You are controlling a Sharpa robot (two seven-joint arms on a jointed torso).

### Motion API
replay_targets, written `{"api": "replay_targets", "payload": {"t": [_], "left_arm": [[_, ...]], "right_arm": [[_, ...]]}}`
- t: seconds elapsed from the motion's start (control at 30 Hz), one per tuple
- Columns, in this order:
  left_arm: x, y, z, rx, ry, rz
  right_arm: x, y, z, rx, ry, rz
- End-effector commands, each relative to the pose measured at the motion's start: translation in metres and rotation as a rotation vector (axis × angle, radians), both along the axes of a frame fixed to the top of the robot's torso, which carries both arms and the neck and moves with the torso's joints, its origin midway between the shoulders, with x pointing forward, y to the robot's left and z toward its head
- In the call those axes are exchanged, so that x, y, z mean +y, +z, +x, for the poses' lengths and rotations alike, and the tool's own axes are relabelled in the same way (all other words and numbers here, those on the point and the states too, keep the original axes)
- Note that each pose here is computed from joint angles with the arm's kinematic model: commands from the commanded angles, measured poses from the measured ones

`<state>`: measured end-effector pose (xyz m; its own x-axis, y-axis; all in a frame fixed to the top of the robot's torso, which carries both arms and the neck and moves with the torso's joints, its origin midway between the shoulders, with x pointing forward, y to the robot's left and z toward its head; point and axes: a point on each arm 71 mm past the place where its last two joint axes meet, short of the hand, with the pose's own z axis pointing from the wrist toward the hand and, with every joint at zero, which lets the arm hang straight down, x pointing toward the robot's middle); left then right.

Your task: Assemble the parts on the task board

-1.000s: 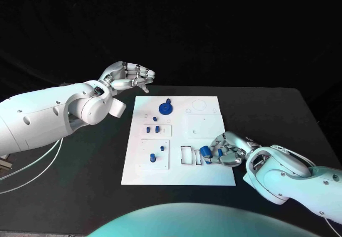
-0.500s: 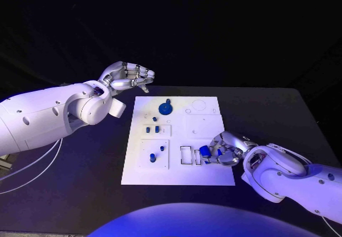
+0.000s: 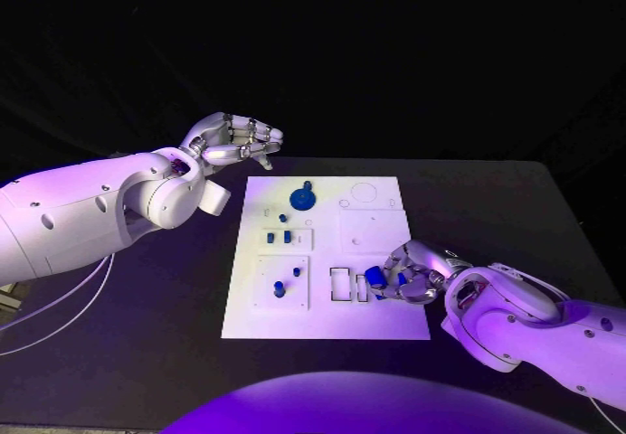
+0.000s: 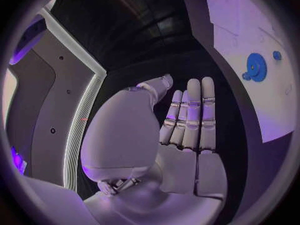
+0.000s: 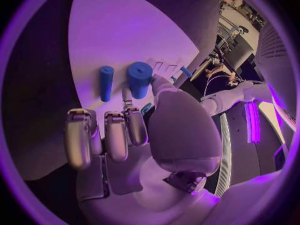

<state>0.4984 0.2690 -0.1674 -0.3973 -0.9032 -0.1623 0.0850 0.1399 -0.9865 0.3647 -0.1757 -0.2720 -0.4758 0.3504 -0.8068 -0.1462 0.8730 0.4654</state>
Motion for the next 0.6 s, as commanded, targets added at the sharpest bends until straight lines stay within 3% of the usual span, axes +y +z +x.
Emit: {"api": "replay_targets", "payload": {"t": [0.03,0.6], "left_arm": [[-0.003,0.0011,-0.0005,-0.004,-0.017,-0.012],[-0.004,0.0007,0.0002,-0.003,-0.019,-0.012]], "right_arm": [[-0.007,-0.008,-0.005,0.092,-0.069,0.012],[-0.009,0.015,0.000,0.135,-0.219,0.217]]}}
